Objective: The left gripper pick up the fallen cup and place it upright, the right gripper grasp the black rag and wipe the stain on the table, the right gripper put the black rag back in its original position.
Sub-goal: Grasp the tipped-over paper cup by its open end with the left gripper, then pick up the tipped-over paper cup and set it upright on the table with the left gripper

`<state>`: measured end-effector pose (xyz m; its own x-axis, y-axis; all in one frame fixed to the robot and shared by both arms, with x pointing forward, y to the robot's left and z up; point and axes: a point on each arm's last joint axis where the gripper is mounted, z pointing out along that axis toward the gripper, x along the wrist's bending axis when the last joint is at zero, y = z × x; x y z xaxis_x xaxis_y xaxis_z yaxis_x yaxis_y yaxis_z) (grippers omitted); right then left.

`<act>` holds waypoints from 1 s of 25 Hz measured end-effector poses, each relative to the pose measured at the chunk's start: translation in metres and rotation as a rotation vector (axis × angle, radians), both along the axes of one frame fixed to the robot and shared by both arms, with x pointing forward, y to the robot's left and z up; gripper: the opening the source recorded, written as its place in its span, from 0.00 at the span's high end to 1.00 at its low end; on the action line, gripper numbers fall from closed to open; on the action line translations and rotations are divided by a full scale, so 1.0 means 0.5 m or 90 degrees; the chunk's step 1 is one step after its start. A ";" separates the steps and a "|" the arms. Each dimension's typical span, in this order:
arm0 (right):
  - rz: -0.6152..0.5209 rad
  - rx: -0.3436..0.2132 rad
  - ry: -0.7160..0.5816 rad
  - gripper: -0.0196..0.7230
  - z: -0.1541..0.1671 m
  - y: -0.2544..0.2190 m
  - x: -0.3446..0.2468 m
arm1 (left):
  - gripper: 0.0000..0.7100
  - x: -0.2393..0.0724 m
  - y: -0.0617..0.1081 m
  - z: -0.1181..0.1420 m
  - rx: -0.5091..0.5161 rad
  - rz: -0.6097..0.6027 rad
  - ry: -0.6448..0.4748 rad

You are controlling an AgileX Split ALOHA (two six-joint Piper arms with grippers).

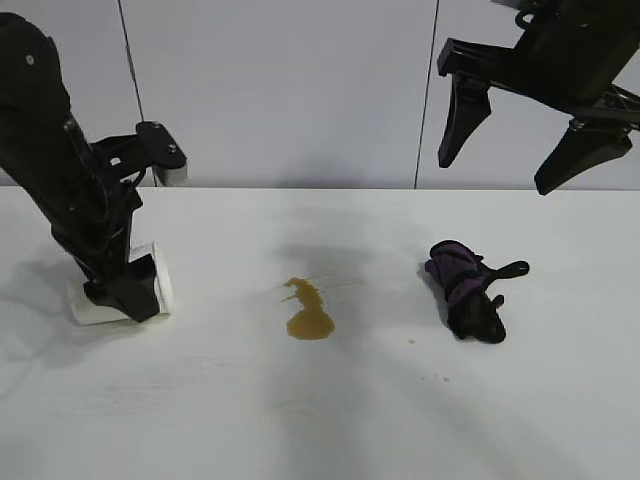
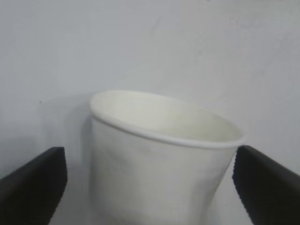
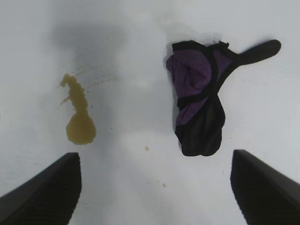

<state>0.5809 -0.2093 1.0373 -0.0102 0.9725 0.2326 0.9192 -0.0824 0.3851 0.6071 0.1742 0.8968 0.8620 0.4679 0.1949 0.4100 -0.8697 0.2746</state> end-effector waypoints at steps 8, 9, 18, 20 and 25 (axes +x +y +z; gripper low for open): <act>0.000 0.001 0.001 0.16 0.000 0.000 0.000 | 0.33 0.004 0.000 -0.006 -0.002 0.003 -0.006; 0.000 0.001 0.001 0.16 0.000 0.000 0.000 | 0.33 0.006 -0.001 -0.005 -0.003 0.003 -0.010; 0.000 0.001 0.002 0.16 0.000 0.000 0.000 | 0.35 -0.004 0.005 0.145 -0.172 0.075 -0.094; 0.000 0.001 0.002 0.16 0.000 0.000 0.000 | 0.35 -0.015 0.012 0.177 -0.219 0.063 -0.116; 0.002 0.000 0.001 0.16 0.000 0.000 0.000 | 0.35 -0.055 0.035 0.200 -0.372 0.005 -0.136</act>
<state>0.5808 -0.2092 1.0372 -0.0125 0.9724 0.2331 0.9201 -0.0801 0.3835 0.5795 0.1915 0.9966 0.8280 0.5559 0.0733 0.2990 -0.5483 0.7810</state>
